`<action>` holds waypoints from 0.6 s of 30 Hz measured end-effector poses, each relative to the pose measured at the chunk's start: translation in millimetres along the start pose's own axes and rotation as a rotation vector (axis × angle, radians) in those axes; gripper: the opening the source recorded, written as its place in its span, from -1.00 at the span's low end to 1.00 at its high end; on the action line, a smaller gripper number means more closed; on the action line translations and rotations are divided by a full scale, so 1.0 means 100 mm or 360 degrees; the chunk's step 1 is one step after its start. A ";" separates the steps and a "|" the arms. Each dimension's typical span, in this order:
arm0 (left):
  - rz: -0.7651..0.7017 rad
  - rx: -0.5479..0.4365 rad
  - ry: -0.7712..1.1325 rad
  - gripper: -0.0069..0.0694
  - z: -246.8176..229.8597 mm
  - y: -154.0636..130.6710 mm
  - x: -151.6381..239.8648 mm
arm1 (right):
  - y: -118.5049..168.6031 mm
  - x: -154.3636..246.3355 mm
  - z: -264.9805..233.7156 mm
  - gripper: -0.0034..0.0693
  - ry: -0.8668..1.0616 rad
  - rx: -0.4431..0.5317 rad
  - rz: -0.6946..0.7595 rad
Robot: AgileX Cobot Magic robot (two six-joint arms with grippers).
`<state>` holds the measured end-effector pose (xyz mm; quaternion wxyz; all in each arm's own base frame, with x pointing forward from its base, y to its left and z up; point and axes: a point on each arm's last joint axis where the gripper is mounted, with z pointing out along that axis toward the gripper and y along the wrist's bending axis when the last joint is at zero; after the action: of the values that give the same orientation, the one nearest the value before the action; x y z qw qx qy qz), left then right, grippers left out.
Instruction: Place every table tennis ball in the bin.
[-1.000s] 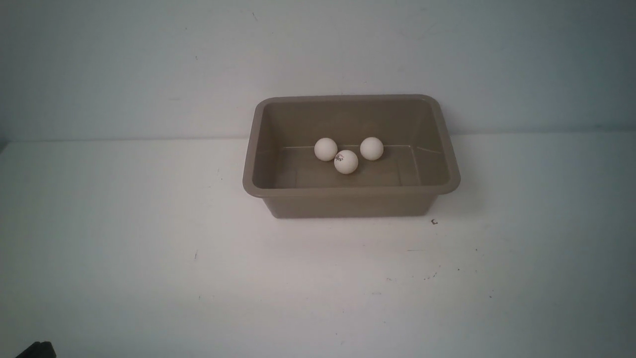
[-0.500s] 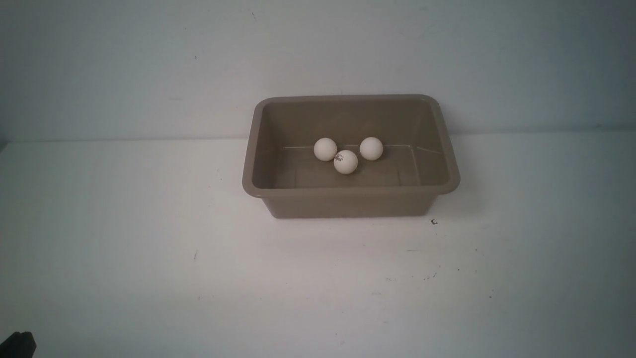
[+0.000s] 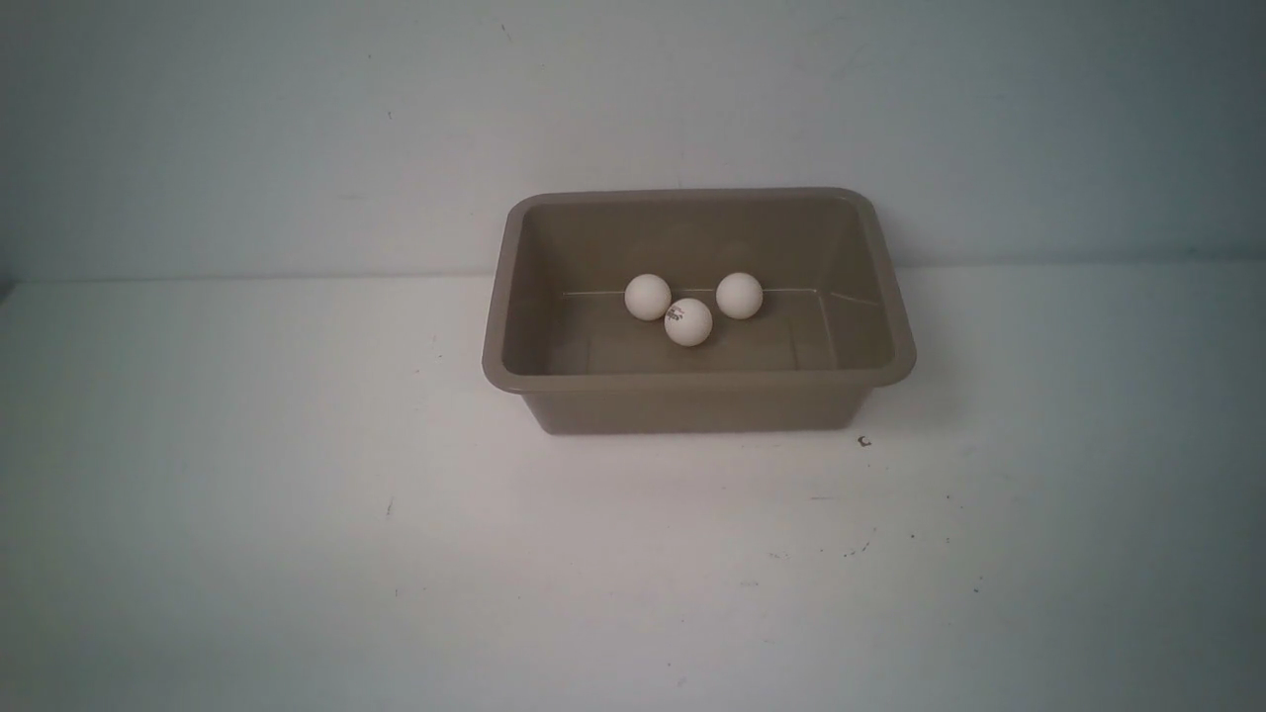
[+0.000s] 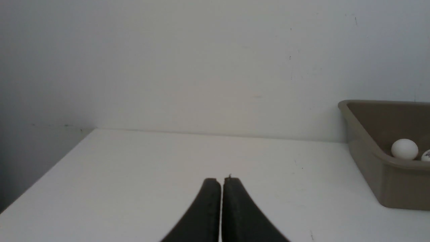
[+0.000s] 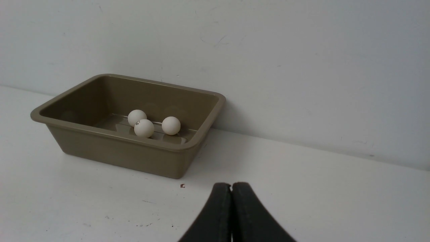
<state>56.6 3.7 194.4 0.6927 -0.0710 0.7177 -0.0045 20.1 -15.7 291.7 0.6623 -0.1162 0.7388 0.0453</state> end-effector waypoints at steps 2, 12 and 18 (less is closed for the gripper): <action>-0.0036 -0.0004 0.0090 -0.83 0.00 0.00 0.05 | 0.00 0.00 0.00 -0.95 0.0000 0.0000 0.0001; -0.0122 -0.0077 0.0402 -0.83 -0.03 0.03 0.23 | 0.00 0.00 0.00 -0.95 0.0000 0.0000 0.0001; -0.0122 -0.0079 0.0408 -0.83 -0.03 0.04 0.23 | 0.00 0.00 0.00 -0.95 0.0000 0.0000 0.0001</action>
<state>52.5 4.4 171.1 0.5926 -0.1143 0.7970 -0.0223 20.1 -15.7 291.7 0.6623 -0.1159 0.7388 0.0456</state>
